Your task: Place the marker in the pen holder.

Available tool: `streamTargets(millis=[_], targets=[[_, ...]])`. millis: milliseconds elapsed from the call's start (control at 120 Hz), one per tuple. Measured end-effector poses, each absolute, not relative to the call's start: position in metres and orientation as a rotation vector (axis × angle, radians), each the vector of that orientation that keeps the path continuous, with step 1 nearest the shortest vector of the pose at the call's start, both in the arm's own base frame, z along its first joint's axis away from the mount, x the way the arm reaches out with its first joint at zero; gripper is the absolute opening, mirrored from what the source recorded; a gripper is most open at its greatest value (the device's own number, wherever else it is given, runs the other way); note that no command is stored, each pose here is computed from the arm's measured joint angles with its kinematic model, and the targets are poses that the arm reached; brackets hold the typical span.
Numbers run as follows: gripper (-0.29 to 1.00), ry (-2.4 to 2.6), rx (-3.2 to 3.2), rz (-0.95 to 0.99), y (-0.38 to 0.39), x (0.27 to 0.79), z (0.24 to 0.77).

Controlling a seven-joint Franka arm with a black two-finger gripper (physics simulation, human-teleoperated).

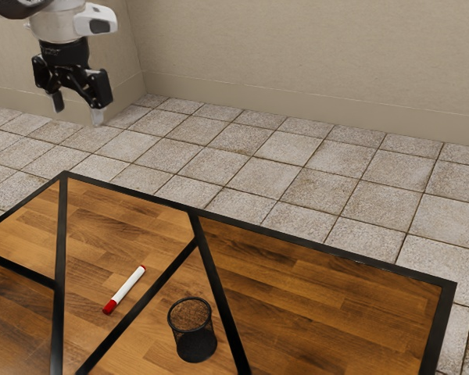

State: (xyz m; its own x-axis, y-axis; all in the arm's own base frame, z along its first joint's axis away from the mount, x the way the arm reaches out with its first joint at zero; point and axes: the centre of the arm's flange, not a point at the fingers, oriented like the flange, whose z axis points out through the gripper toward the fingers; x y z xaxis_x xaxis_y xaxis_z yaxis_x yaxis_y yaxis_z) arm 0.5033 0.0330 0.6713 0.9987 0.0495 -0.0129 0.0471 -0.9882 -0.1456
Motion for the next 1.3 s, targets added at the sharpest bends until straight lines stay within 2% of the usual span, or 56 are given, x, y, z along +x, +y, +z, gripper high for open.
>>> streamTargets(millis=[150,233,358,492,625,883,1300], targets=[[0.7,-0.158,-2.997,0.04,0.064,0.494,0.645],[0.7,-0.212,-2.998,0.15,0.084,0.492,0.59],[0.7,-0.187,-3.003,0.311,0.08,0.48,0.455],[0.7,-0.188,-3.024,0.285,0.074,0.489,0.363],[0.7,-0.256,-3.066,0.192,0.071,0.509,0.306],[0.7,-0.282,-3.073,-0.015,0.081,0.531,0.257],[0.7,-0.19,-3.096,-0.135,0.07,0.509,0.253]])
